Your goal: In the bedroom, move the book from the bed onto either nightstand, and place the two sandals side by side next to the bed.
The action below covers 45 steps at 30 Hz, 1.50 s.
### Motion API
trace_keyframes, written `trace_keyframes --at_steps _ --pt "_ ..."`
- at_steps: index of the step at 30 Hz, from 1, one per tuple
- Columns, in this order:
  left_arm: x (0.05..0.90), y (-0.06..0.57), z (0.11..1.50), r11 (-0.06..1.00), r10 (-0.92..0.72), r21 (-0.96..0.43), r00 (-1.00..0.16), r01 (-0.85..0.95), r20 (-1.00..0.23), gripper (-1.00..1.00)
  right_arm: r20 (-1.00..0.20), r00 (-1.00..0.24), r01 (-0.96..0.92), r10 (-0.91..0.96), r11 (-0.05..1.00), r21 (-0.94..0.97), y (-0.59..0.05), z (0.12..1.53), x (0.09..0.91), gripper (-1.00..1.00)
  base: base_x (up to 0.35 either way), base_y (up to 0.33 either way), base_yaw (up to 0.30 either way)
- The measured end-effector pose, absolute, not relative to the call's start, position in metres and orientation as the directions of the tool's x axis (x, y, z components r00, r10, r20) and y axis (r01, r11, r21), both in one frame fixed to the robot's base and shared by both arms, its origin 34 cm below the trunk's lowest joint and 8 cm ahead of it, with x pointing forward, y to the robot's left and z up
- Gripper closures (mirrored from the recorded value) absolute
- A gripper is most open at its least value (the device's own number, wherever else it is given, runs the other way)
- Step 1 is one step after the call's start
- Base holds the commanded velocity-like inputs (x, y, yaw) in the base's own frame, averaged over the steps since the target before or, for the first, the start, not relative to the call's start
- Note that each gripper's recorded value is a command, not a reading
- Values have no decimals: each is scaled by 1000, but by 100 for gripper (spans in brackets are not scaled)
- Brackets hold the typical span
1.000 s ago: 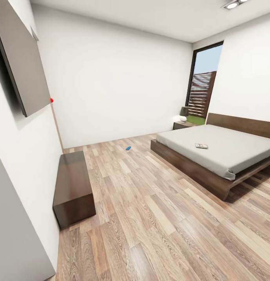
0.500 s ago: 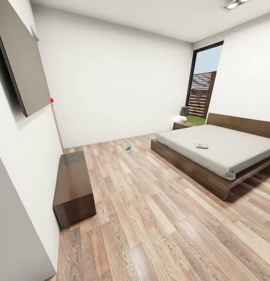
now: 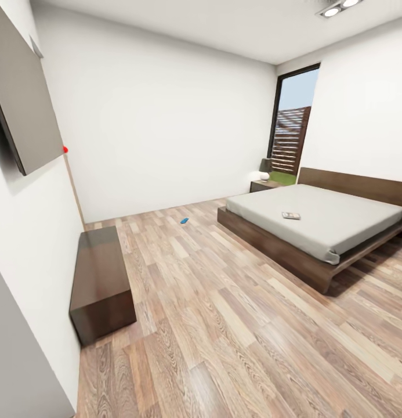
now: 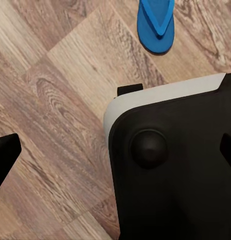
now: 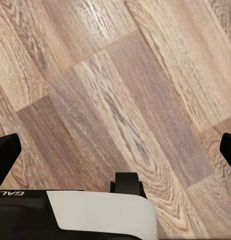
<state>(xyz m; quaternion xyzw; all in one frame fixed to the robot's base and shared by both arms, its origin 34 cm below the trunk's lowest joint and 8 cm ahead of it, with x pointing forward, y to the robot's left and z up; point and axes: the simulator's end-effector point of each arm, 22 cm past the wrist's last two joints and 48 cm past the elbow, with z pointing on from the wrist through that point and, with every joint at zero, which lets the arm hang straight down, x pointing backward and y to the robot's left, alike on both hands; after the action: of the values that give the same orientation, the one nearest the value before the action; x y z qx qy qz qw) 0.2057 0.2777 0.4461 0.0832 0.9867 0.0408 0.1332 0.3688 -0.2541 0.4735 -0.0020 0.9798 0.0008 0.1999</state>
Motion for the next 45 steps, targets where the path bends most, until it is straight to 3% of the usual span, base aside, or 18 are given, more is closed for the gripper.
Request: trace_keyframes --at_steps 45 --pt "206 278 446 983 175 103 -951 153 -257 -100 -391 -921 -4 -4 1000 1 -254 473 368 -100 0 26 -31"
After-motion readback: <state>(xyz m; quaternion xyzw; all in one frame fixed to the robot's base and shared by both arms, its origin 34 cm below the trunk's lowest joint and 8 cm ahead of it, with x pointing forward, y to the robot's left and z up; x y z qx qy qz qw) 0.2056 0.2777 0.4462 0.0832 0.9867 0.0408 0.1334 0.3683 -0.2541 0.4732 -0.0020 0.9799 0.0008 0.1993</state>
